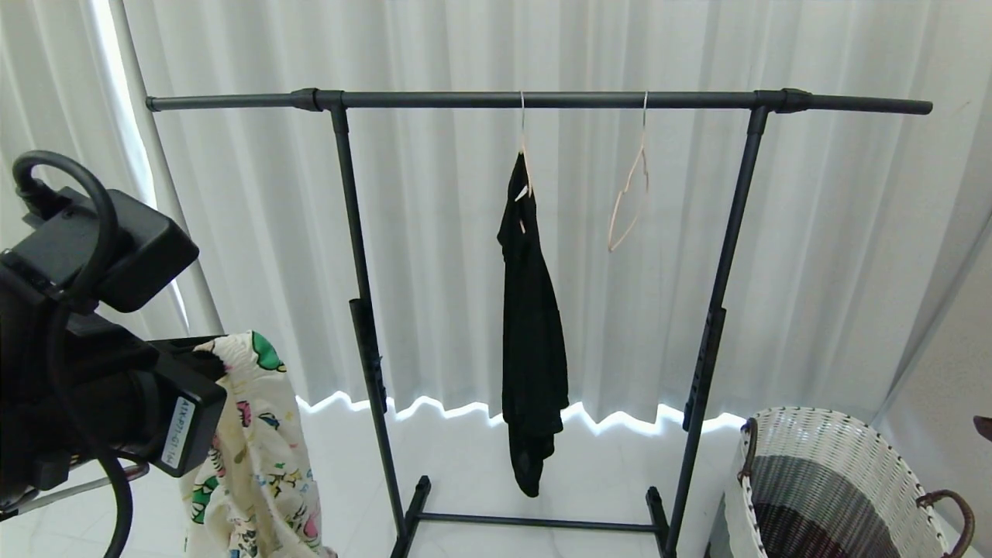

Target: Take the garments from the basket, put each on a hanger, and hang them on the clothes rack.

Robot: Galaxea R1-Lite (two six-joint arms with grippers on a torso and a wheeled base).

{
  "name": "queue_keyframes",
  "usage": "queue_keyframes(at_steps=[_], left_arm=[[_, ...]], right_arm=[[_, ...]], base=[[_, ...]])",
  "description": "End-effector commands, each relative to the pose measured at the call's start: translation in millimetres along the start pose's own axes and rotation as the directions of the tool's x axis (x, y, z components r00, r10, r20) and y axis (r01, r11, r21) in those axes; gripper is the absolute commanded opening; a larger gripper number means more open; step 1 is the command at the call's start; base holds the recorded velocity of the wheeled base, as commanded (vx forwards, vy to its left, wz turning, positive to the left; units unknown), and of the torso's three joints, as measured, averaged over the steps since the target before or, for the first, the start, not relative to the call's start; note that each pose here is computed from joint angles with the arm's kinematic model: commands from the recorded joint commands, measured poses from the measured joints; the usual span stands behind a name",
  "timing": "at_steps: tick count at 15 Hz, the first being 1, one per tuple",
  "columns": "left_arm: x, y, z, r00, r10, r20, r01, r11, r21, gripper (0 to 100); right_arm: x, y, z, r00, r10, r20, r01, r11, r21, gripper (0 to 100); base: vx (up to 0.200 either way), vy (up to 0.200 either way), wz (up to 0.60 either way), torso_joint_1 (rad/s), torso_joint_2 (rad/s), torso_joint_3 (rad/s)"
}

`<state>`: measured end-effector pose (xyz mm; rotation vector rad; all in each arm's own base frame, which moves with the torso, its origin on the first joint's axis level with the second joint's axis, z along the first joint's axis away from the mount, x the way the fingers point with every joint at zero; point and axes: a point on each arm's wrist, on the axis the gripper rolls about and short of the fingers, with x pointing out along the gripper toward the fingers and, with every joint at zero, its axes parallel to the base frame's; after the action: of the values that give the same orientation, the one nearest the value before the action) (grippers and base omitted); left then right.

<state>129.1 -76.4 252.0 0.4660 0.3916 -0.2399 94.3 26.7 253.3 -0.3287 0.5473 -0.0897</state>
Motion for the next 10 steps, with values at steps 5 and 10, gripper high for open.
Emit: queue_keyframes(at_steps=[5, 10], left_arm=[[-5, 1.6, -3, 1.000, 0.003, 0.011, -0.003, 1.000, -0.002, 0], [-7, 2.5, -2, 1.000, 0.007, 0.026, -0.008, 0.999, 0.033, 0]], right_arm=[[13, -2.3, 11.8, 0.999, -0.037, 0.028, 0.035, 0.997, 0.061, 100], [16, -2.4, 15.6, 0.998, -0.048, 0.042, 0.045, 0.996, 0.075, 100]], base=[[0.000, 0.000, 0.00, 0.174, -0.46, -0.283], [0.000, 0.000, 0.00, 0.200, -0.48, -0.279]])
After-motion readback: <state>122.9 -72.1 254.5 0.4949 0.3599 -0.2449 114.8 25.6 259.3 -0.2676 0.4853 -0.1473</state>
